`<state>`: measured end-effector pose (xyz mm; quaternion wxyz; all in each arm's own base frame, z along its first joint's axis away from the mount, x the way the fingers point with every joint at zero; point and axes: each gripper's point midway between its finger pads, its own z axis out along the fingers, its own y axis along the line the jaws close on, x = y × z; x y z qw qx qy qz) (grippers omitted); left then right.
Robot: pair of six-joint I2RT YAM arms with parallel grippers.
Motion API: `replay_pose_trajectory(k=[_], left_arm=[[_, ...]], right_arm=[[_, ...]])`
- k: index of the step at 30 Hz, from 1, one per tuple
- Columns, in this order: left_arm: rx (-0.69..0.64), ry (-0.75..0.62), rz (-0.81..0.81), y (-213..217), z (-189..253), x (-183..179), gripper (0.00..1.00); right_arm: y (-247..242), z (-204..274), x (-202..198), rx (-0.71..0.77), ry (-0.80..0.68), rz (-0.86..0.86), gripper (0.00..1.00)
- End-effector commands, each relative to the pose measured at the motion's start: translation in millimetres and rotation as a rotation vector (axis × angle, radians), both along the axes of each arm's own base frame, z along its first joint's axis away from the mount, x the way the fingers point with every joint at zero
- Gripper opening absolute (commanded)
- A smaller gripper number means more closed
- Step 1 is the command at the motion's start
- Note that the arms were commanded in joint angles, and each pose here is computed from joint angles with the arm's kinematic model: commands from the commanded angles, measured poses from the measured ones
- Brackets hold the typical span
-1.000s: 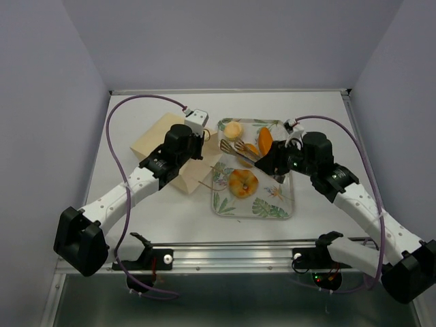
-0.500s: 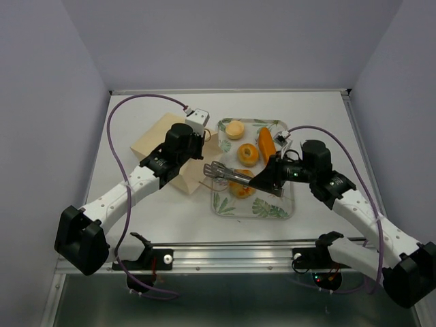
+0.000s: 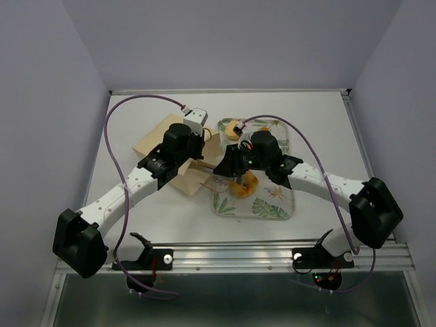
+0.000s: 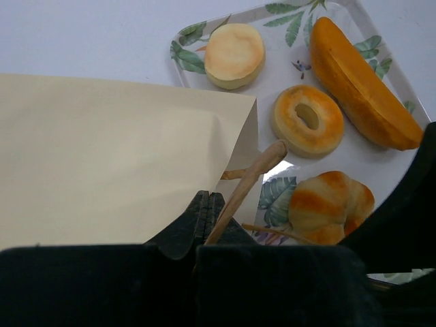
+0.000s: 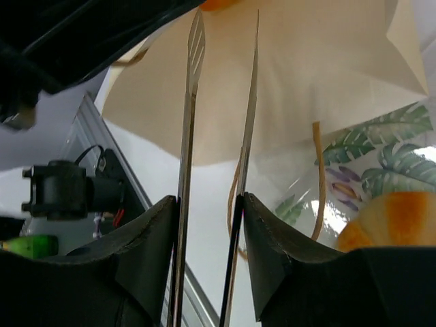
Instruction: Take the fake bread out of the paper bag
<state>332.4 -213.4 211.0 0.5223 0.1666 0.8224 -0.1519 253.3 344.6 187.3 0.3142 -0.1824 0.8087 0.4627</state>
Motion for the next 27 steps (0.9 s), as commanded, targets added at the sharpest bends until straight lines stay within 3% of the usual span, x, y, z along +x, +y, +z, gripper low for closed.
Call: replay_pose_trajectory(k=[1, 9, 17, 27], left_arm=[[-0.103, -0.048, 0.026, -3.2, 28.9, 1.3, 0.00], [-0.169, -0.031, 0.093, -1.1, 30.5, 4.6, 0.00], [-0.230, 0.012, 0.119, -5.0, 18.9, 3.3, 0.00], [-0.278, 0.021, 0.069, -17.7, 21.2, 1.1, 0.00]], right_arm=[[28.9, 32.5, 46.1, 0.141, -0.081, -0.154, 0.49], [82.0, 7.4, 56.8, 0.179, -0.011, -0.158, 0.51], [95.6, 13.5, 53.7, 0.310, -0.014, -0.137, 0.55], [115.9, -27.1, 51.6, 0.254, 0.055, -0.102, 0.58]])
